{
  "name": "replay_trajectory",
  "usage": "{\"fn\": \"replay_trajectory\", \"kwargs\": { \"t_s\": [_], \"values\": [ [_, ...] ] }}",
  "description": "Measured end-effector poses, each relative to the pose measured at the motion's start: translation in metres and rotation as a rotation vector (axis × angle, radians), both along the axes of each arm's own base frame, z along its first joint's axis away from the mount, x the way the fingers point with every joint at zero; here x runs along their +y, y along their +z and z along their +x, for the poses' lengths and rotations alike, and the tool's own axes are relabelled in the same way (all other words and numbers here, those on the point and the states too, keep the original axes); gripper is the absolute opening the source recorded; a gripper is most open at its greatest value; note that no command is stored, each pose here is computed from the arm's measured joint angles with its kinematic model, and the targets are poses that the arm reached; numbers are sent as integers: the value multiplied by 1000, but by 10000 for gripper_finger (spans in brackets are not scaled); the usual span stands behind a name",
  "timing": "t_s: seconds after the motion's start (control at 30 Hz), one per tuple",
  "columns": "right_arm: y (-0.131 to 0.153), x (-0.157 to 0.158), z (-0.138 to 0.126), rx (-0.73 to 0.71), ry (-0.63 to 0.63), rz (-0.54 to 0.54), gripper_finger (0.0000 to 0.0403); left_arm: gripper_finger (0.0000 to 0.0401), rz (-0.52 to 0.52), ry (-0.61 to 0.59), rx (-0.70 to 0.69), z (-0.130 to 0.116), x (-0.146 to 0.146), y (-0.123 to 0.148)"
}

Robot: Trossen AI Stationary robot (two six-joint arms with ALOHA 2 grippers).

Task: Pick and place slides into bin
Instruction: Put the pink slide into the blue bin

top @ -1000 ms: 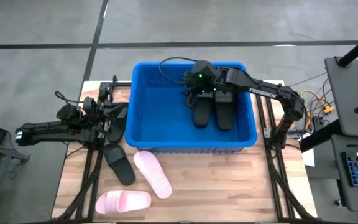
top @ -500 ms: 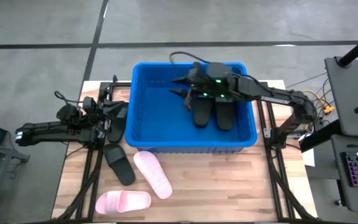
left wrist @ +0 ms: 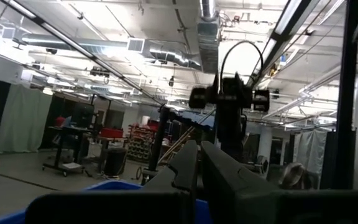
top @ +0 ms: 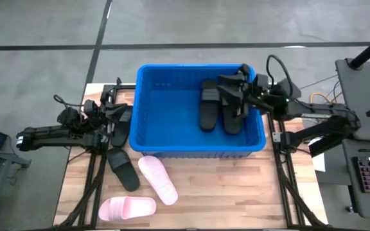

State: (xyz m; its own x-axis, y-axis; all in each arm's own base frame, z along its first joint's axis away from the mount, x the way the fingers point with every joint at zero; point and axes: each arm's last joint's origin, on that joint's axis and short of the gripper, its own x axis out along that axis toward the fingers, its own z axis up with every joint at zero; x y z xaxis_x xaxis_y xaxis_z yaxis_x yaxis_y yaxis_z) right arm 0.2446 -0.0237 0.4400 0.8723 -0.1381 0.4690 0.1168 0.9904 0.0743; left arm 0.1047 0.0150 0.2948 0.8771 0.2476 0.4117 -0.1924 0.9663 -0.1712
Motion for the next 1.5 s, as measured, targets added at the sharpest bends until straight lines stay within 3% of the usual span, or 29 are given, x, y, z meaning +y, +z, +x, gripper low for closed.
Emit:
{"fn": "replay_trajectory", "kwargs": {
  "t_s": [0.13, 0.3, 0.5, 0.7, 1.2, 1.5],
  "values": [
    [-25, 0, -27, 26, -68, 70, 176, 6, -1, 5, 0, 0, 0, 0],
    [-34, 3, -72, -42, -70, 95, 176, 6, -3, 4, -6, -1, 0, 0],
    [-46, 11, -107, 112, -16, 152, 176, 6, -3, 3, -7, -1, 0, 0],
    [-46, 16, -134, -34, -38, 62, 176, 6, -1, 4, -5, -1, 0, 0],
    [-112, 14, -145, -156, -61, 156, 176, 6, 13, 12, 20, 0, 0, -5],
    [-129, 14, -148, -163, -46, 245, 176, 6, 13, 11, 14, 0, 0, -5]
  ]
}}
